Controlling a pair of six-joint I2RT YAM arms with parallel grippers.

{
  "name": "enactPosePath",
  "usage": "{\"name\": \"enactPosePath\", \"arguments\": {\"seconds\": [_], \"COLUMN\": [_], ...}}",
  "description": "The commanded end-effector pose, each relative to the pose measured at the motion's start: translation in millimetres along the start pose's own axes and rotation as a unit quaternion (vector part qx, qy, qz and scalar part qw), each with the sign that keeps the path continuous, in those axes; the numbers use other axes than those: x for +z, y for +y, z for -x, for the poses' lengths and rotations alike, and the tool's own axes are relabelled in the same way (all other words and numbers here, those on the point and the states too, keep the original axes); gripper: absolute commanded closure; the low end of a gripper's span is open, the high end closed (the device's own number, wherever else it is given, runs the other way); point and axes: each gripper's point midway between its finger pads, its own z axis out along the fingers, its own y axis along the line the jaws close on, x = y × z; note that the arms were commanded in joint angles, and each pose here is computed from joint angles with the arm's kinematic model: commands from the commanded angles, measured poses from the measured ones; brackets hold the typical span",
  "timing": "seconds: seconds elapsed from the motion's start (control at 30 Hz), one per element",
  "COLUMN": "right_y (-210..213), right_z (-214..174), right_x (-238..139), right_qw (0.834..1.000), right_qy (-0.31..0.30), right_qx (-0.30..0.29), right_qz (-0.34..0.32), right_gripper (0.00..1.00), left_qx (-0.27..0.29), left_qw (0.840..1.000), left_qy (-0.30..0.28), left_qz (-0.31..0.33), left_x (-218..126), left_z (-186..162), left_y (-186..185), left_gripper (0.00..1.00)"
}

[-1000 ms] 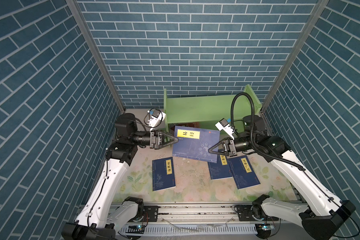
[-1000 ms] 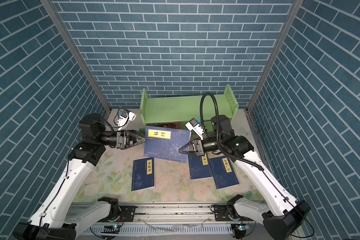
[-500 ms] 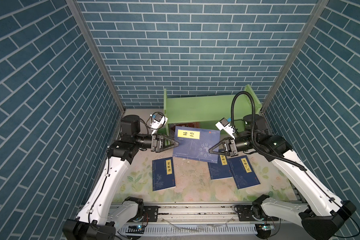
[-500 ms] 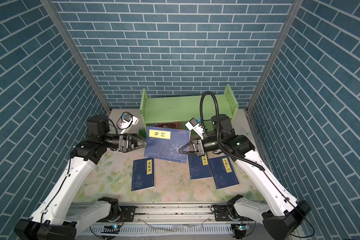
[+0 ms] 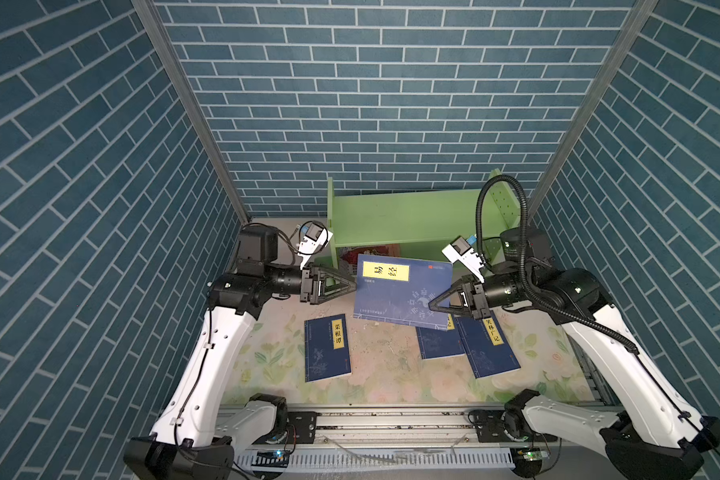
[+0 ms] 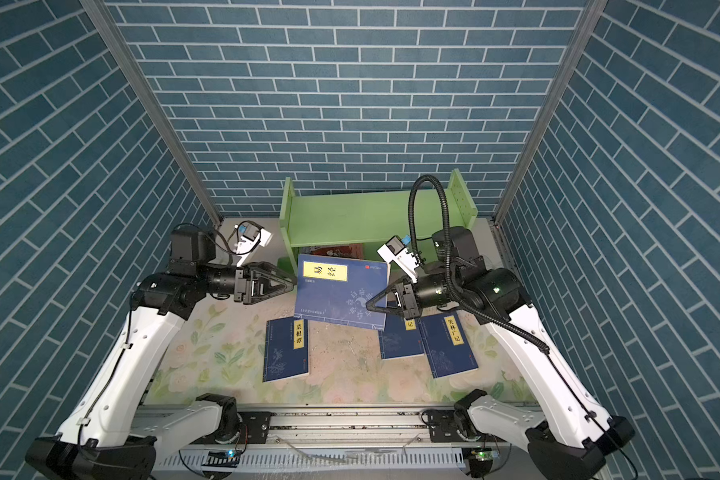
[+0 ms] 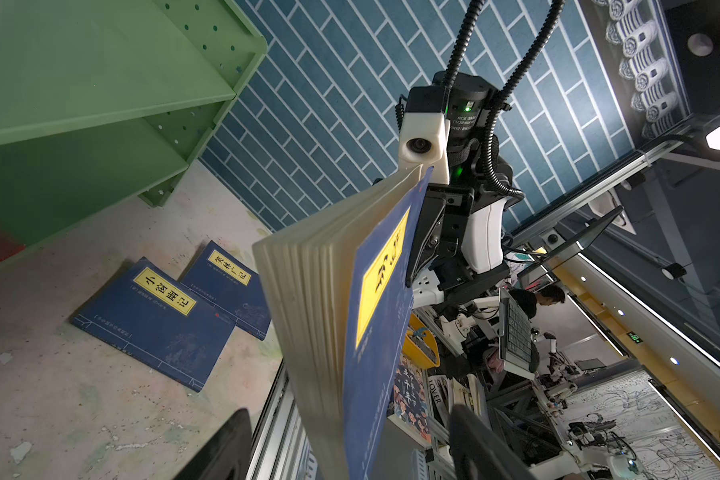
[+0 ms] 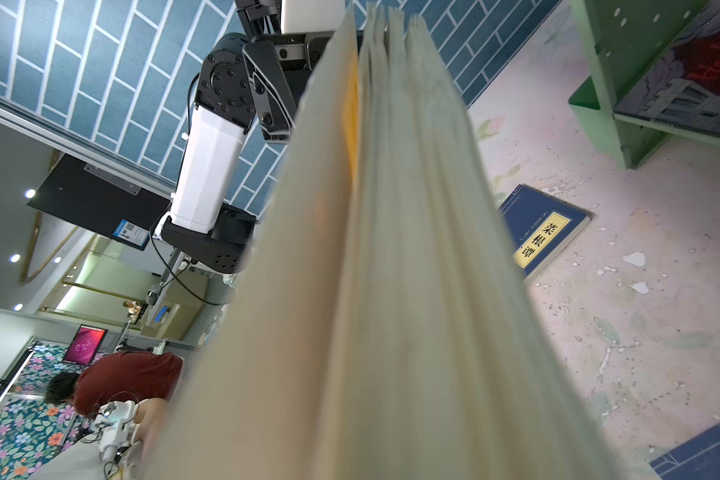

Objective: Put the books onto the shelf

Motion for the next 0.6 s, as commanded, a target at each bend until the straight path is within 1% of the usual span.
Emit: {"name": "enactPosePath", "arguments": {"seconds": [0.0,0.13,0.2,0.33,0.47,0.57], "right_y": [15.1,14.4,13.3,15.4,12.6,10.7], "right_z": [2.4,6.3,8.9,19.6,26.8,30.3], "right_x": [-12.2,-9.5,-6.7,-2.2,3.1,6.2], "right_qw": [0.998,0.998,0.998,0.997,0.997,0.997], "right_qy": [-0.011,-0.008,-0.007,-0.017,-0.016,-0.016], "right_qx": [-0.061,-0.059,-0.057,-0.063,-0.059,-0.059], "right_qz": [-0.007,0.0,0.009,0.033,0.046,0.054], "right_gripper": [1.0,1.0,1.0,1.0,1.0,1.0], "left_qx": [0.007,-0.015,-0.021,-0.02,-0.023,-0.024], "left_qw": [1.0,0.999,0.998,0.997,0.997,0.997], "left_qy": [0.002,0.001,0.006,0.019,0.022,0.028], "left_qz": [0.003,-0.042,-0.056,-0.069,-0.066,-0.073], "left_x": [-1.8,-0.5,0.6,6.4,11.1,15.0], "left_z": [-1.6,1.6,0.1,-5.2,2.2,6.7], "left_y": [-1.7,-10.1,-14.3,-18.1,-15.0,-16.6], "left_gripper": [0.23,0.21,0.2,0.18,0.19,0.21]}}
